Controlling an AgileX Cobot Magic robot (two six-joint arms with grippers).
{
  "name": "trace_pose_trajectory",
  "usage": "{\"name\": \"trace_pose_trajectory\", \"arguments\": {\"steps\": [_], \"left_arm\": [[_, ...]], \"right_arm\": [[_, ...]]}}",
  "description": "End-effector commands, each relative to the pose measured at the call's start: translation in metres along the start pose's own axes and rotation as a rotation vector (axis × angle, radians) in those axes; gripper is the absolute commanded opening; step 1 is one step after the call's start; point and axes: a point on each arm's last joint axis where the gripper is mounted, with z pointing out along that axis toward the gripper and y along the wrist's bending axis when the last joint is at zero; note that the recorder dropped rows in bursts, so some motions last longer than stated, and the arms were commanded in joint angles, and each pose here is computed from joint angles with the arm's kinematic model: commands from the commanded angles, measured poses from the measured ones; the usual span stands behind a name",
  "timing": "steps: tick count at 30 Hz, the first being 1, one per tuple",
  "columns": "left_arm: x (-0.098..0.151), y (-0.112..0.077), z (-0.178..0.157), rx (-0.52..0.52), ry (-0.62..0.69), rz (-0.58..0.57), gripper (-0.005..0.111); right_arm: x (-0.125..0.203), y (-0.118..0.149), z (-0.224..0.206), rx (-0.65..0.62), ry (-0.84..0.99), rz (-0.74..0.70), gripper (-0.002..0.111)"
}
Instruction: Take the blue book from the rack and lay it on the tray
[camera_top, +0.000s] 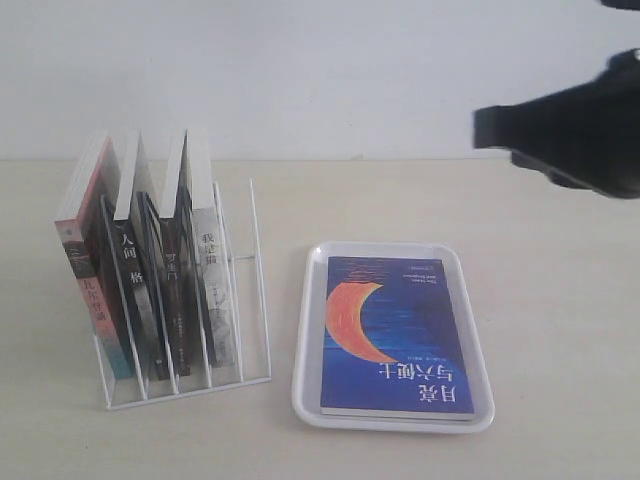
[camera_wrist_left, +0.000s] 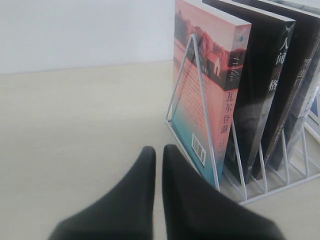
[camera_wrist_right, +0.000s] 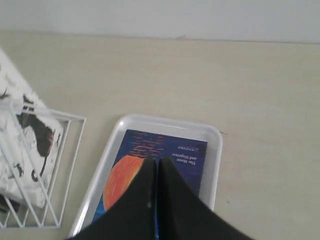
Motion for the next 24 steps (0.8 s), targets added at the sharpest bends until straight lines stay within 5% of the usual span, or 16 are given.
{"name": "trace_pose_trajectory", "arguments": {"steps": [1,10,24], "left_arm": [[0.001,0.0,0.0,-0.003,0.001,-0.007,0.005],[0.001,0.0,0.0,-0.003,0.001,-0.007,0.005],[0.001,0.0,0.0,-0.003,0.001,-0.007,0.005]], "right_arm": [[0.037,-0.035,-0.023,0.002,-0.105,0.138,0.0],[0.123,-0.076,-0.067,0.021,-0.418,0.217,0.0],[0.168,-0.094,-0.085,0.142,-0.657,0.356,0.0]]}}
